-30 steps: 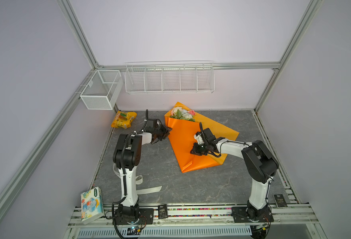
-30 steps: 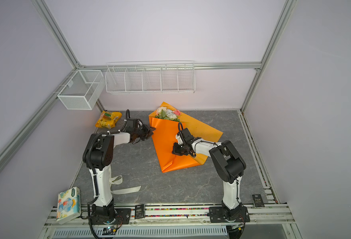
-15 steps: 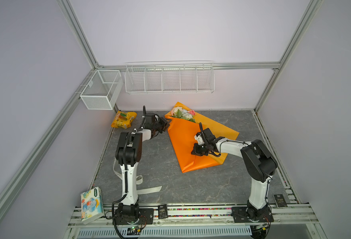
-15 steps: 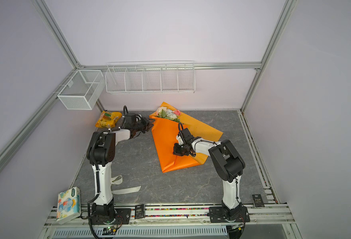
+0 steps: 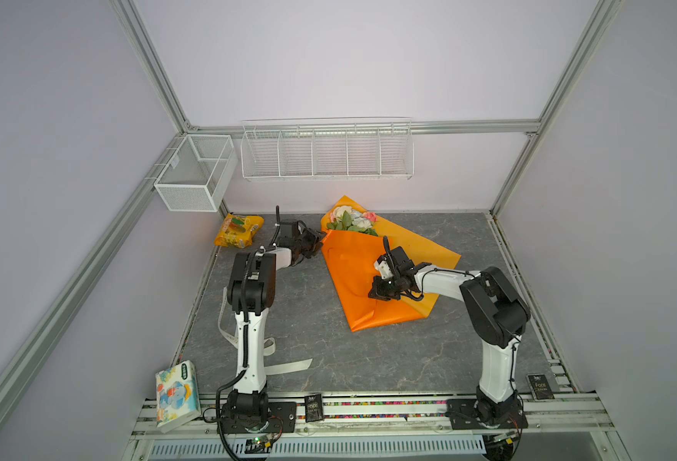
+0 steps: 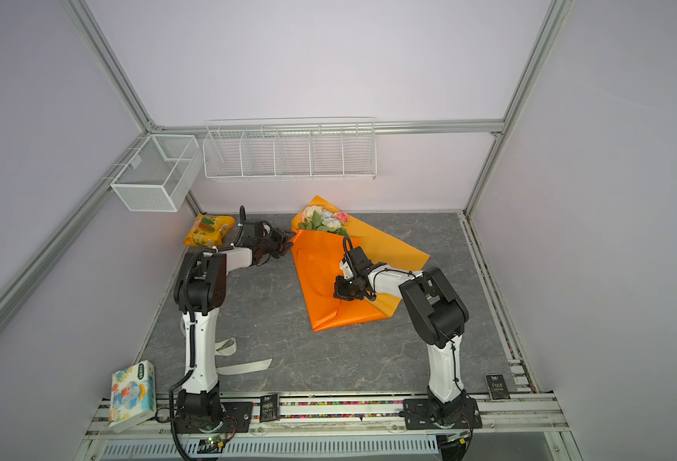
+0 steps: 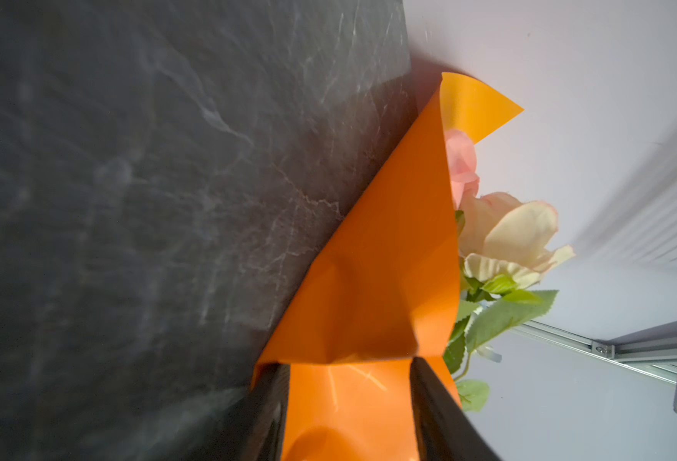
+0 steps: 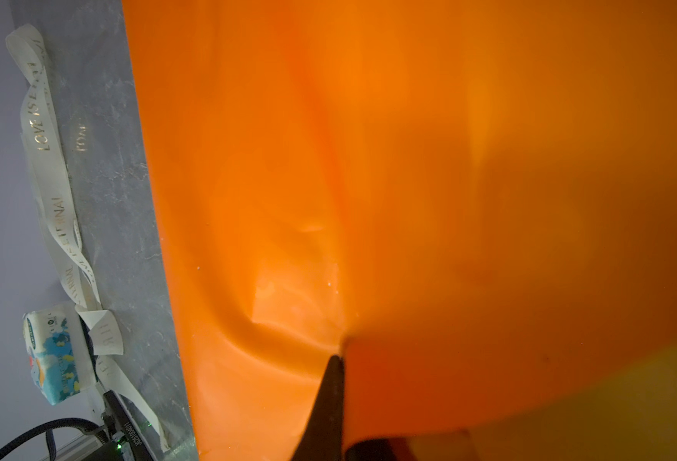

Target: Tie the bouquet of fake flowers

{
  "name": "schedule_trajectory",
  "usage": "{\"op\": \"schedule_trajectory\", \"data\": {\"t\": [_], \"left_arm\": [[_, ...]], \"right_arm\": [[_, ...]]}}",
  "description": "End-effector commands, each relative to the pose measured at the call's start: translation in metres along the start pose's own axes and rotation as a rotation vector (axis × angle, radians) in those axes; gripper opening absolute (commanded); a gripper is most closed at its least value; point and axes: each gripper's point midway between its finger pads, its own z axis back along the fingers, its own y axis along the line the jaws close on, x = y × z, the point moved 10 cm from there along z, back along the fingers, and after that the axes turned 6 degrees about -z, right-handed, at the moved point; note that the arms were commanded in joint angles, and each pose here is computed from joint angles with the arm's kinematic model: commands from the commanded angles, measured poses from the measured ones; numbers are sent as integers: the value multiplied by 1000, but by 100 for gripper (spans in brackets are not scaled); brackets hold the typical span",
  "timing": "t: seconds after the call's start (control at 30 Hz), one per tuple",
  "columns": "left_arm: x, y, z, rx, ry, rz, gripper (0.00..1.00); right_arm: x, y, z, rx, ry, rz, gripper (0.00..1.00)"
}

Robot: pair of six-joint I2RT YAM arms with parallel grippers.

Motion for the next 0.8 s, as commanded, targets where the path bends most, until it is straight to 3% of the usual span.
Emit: {"op": "schedule_trajectory", "data": {"t": [0.0, 0.17, 0.43, 0.6, 0.77], "left_arm": [[17, -13, 22, 3, -66, -2, 54], [18, -53, 50, -76, -78, -106, 58], [9, -59, 15, -229, 81, -138, 36], [14, -41, -12, -222, 102, -91, 36], [26, -15, -32, -115, 42, -51, 37]], "right_arm": [[2, -5, -2, -14, 18, -7, 7], [3, -4, -2, -10, 19, -4, 7], [6, -2, 0, -10, 6, -8, 7], [10, 0, 1, -6, 2, -6, 7], [9, -1, 2, -17, 5, -11, 7]]}}
